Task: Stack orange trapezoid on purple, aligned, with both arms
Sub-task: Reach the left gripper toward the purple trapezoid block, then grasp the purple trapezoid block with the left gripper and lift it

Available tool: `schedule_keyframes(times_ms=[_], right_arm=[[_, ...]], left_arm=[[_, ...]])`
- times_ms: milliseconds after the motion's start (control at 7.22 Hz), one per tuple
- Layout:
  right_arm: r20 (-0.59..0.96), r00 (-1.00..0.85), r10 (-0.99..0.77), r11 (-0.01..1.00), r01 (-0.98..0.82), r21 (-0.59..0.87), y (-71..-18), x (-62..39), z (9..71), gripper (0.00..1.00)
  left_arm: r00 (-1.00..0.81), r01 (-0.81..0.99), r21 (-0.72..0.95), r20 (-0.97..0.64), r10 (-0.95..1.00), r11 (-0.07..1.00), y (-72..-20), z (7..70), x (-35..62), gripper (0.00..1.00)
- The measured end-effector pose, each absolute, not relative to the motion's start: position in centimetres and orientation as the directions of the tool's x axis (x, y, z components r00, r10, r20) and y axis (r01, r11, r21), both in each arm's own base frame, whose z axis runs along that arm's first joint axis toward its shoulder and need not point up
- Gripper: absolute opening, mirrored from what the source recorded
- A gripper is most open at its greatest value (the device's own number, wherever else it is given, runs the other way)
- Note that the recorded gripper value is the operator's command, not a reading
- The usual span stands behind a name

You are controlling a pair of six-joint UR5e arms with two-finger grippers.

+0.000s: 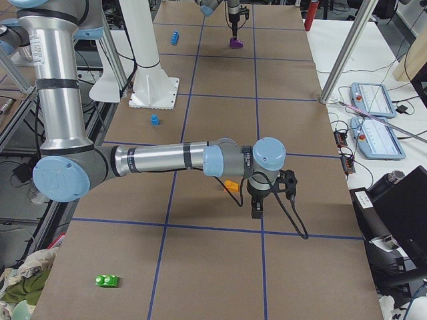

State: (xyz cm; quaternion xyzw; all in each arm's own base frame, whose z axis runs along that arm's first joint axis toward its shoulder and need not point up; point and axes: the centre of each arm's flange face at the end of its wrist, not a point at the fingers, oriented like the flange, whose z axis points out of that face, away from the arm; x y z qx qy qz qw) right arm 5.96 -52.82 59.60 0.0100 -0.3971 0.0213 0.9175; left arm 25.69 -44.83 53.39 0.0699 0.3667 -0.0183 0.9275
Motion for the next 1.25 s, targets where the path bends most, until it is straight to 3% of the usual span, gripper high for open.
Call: schedule_keyframes(times_ms=[139, 277, 554, 693, 1247], right_arm=[[0.729, 0.683, 0.043, 0.998, -0.055, -0.007, -52.9, 5.9, 59.5, 1.0], [0.73, 0.681, 0.065, 0.997, -0.07, -0.024, -52.9, 5.9, 59.5, 1.0], [0.731, 0.677, 0.087, 0.996, -0.085, -0.04, -53.0, 5.8, 59.4, 1.0], [0.732, 0.676, 0.088, 0.995, -0.087, -0.039, -53.0, 5.8, 59.3, 1.0], [0.734, 0.676, 0.064, 0.996, -0.088, -0.006, -52.8, 5.8, 59.6, 1.0]], left_arm=[[0.733, 0.079, 0.114, -0.68, 0.02, 0.99, -44.8, 54.4, 26.3, 1.0], [0.735, 0.071, 0.111, -0.677, 0.023, 0.991, -44.9, 55.2, 26.8, 0.91], [0.738, 0.059, 0.104, -0.675, 0.027, 0.993, -44.7, 55.8, 27.5, 0.27], [0.738, 0.052, 0.1, -0.674, 0.029, 0.994, -44.6, 55.9, 27.7, 0.0], [0.704, 0.022, 0.097, -0.708, 0.053, 0.995, -43.8, 53.4, 28.2, 0.0]])
